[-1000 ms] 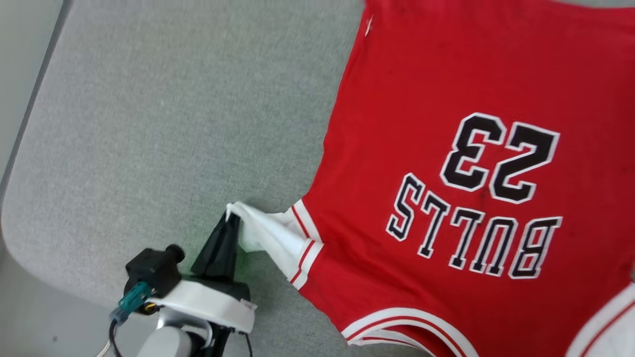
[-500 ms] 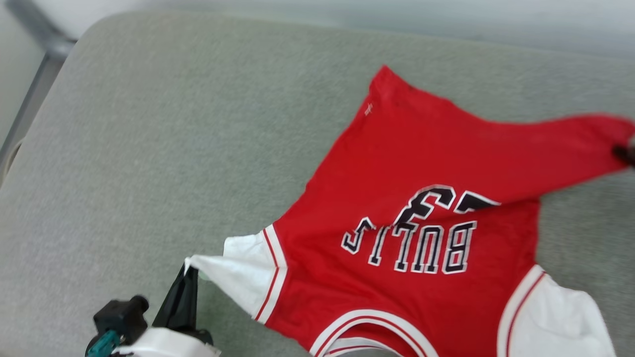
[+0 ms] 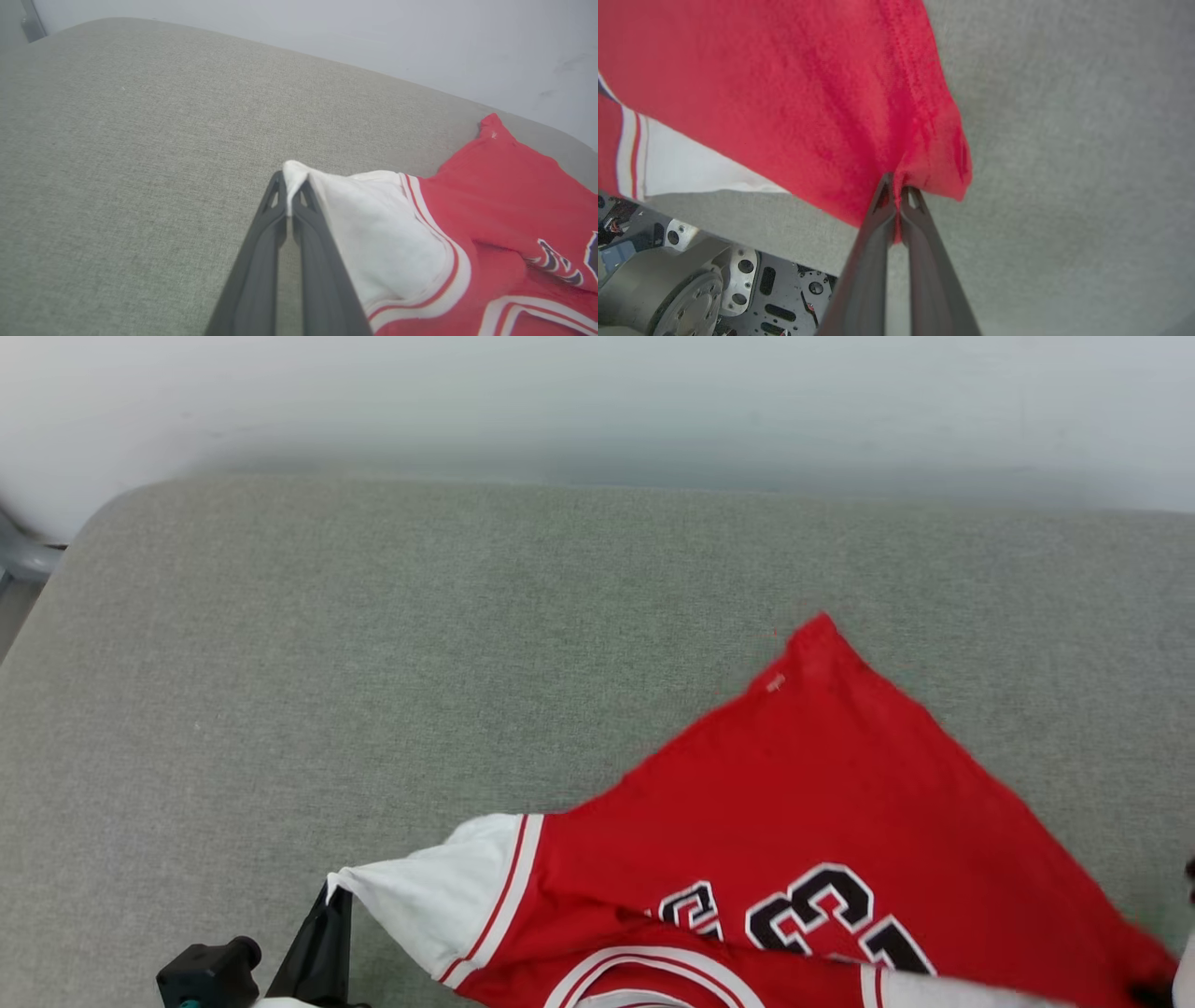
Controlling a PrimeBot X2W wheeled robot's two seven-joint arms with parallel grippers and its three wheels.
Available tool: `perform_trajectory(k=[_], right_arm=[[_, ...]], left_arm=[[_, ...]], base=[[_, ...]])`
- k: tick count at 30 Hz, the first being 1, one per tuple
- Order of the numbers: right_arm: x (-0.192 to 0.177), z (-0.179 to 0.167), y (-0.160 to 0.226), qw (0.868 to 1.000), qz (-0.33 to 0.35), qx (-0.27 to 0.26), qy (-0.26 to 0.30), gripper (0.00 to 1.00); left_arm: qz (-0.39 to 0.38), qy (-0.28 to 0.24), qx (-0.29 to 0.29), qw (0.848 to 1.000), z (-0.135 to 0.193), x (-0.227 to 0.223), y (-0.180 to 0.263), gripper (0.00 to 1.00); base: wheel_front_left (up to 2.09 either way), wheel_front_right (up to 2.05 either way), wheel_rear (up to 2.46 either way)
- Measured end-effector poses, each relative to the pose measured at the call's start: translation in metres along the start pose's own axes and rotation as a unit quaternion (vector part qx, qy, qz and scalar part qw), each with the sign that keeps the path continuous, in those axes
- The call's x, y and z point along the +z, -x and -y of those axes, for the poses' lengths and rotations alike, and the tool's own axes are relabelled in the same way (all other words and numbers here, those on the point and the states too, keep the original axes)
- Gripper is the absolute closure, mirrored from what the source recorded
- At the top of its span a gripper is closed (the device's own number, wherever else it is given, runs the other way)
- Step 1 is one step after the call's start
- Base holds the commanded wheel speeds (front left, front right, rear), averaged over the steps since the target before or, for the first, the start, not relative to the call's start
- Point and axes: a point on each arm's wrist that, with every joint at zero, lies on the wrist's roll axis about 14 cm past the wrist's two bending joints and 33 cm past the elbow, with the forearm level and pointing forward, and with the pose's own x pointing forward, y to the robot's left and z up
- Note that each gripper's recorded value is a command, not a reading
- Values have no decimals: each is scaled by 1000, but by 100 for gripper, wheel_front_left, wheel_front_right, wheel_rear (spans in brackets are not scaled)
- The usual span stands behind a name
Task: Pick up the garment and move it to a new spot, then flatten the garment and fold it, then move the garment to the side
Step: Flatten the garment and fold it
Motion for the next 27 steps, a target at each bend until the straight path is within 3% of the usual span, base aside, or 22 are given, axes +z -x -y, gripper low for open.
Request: perform_trajectory(k=[5, 9, 10, 11, 12, 16, 22, 27], right_arm=[[-58, -20, -5, 998, -48, 22, -36, 100], [-74, -30, -7, 997, -51, 33, -52, 100], [-71, -30, -7, 997, -42, 32, -53, 89], [-66, -27, -6, 998, -30, 27, -50, 34], [-60, -25, -6, 998, -17, 23, -48, 0], [-11, -15, 4, 997, 70, 9, -42, 0], [82, -14, 29, 979, 203, 7, -15, 0], [146, -35, 35, 968, 249, 27, 35, 0]], left_arm=[[3, 1, -5, 1000, 4, 1, 2, 100], [2, 1, -7, 1000, 5, 1, 4, 100], [1, 1, -8, 1000, 5, 0, 4, 100], [1, 1, -8, 1000, 6, 1, 4, 100], [1, 1, -9, 1000, 6, 1, 4, 100], [4, -1, -10, 1000, 6, 3, 6, 100], [2, -2, -11, 1000, 6, 3, 5, 100], [5, -3, -11, 1000, 6, 6, -2, 100]], base=[[0, 0, 0], [0, 0, 0], [0, 0, 0], [0, 0, 0], [0, 0, 0], [0, 0, 0], [0, 0, 0], [0, 0, 0]])
